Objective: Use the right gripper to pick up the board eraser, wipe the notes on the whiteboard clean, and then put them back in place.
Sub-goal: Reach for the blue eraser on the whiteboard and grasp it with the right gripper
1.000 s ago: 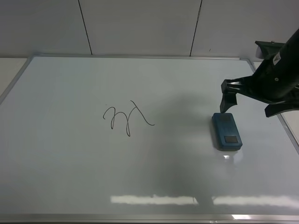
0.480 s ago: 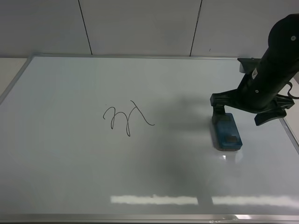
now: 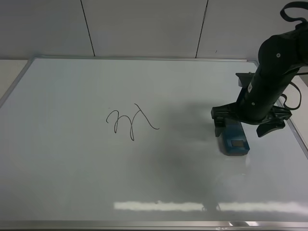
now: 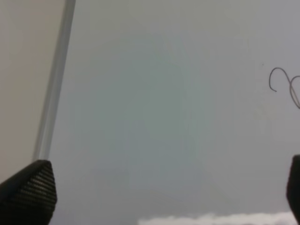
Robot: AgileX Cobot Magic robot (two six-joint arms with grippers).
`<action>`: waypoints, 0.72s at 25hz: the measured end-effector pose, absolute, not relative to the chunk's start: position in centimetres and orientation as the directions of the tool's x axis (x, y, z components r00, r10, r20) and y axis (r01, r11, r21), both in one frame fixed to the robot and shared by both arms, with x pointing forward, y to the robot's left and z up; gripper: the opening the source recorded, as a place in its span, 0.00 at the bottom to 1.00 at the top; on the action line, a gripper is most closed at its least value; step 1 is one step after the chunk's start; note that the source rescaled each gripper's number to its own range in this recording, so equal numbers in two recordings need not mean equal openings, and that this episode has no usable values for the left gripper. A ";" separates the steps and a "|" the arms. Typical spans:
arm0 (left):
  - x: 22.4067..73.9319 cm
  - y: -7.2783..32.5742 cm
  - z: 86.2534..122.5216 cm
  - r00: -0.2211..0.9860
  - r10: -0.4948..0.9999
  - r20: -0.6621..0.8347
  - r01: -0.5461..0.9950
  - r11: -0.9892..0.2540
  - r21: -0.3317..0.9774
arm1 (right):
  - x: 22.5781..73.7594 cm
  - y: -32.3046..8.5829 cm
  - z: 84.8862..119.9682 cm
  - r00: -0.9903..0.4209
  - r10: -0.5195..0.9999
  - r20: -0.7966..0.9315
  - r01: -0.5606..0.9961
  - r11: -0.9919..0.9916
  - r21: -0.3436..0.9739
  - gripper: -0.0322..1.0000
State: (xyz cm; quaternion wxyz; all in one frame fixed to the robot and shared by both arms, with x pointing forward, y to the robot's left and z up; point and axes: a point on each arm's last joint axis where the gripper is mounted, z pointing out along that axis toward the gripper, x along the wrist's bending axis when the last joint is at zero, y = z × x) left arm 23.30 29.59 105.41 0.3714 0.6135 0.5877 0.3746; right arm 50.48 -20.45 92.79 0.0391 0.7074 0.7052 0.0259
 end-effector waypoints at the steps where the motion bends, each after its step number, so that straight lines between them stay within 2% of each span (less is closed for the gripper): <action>1: 23.3 29.6 105.4 0.029 0.999 0.023 0.443 -0.033 0.896 | 50.6 -20.4 92.6 0.001 1.000 -0.021 0.996 0.001 0.095 1.00; 9: 23.3 29.6 105.4 0.029 0.999 0.023 0.443 -0.033 0.896 | 51.5 -20.1 91.1 -0.031 0.999 -0.024 0.990 0.034 0.137 1.00; 18: 23.3 29.6 105.4 0.029 0.999 0.023 0.443 -0.033 0.896 | 52.0 -20.0 91.0 -0.044 0.999 -0.015 0.982 0.046 0.182 1.00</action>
